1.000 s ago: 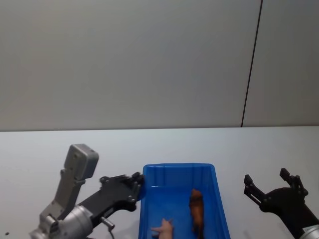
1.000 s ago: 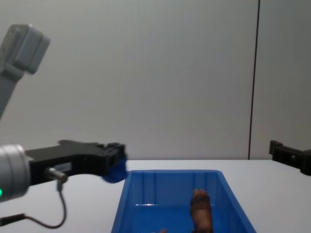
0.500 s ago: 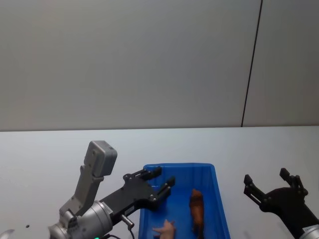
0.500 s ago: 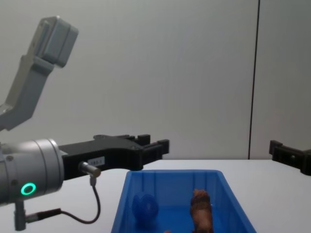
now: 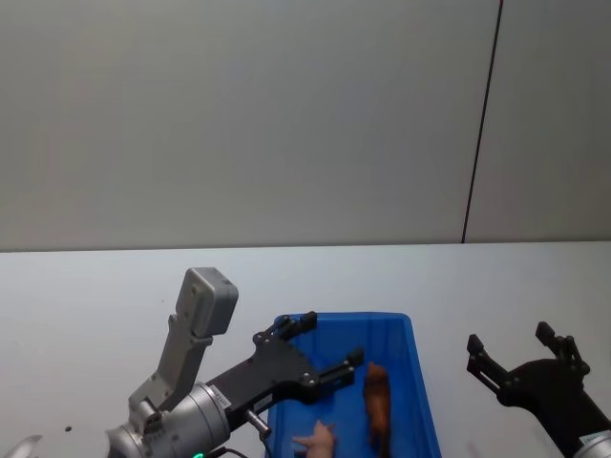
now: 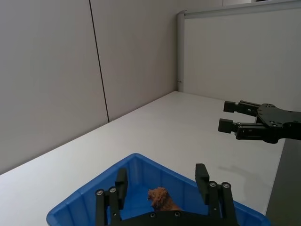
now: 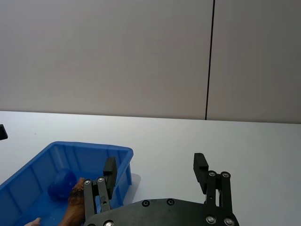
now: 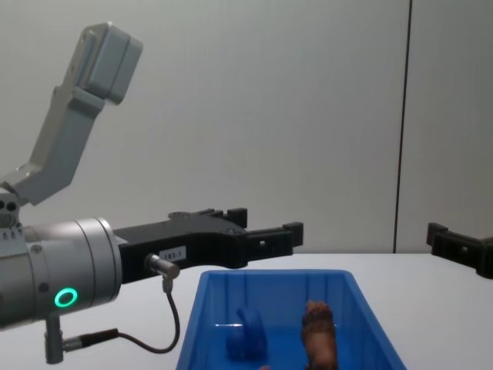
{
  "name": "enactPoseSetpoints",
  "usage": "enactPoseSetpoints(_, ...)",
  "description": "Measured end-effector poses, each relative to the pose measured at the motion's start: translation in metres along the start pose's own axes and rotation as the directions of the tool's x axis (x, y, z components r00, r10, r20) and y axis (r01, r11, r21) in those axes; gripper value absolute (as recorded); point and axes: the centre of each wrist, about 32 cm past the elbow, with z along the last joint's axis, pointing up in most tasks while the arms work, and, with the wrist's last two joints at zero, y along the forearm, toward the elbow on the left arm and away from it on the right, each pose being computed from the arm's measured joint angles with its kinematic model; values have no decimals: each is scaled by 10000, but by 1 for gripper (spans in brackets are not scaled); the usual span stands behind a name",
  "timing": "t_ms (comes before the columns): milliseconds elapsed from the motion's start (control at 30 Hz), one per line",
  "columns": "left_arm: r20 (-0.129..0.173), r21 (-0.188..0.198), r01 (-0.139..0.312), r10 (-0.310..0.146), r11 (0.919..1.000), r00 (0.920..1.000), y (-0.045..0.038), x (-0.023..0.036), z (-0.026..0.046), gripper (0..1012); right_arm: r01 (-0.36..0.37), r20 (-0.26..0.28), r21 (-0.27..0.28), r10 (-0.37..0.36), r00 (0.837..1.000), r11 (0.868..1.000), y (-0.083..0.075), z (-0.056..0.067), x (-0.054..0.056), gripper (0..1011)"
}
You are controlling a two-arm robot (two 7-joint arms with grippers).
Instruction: Pick up the two dolls from the table and place them into the box.
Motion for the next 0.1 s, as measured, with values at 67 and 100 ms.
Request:
enactPoseSetpoints(67, -7, -9, 34, -34, 10000, 10000, -8, -1, 0, 944, 0, 1, -1, 0, 10000, 10000, 0, 0, 0, 1001)
enactPoseSetpoints(100, -11, -12, 49, -49, 10000, 10000, -11, -2, 0, 977, 0, 0, 0, 0, 10000, 10000, 0, 0, 0, 1001)
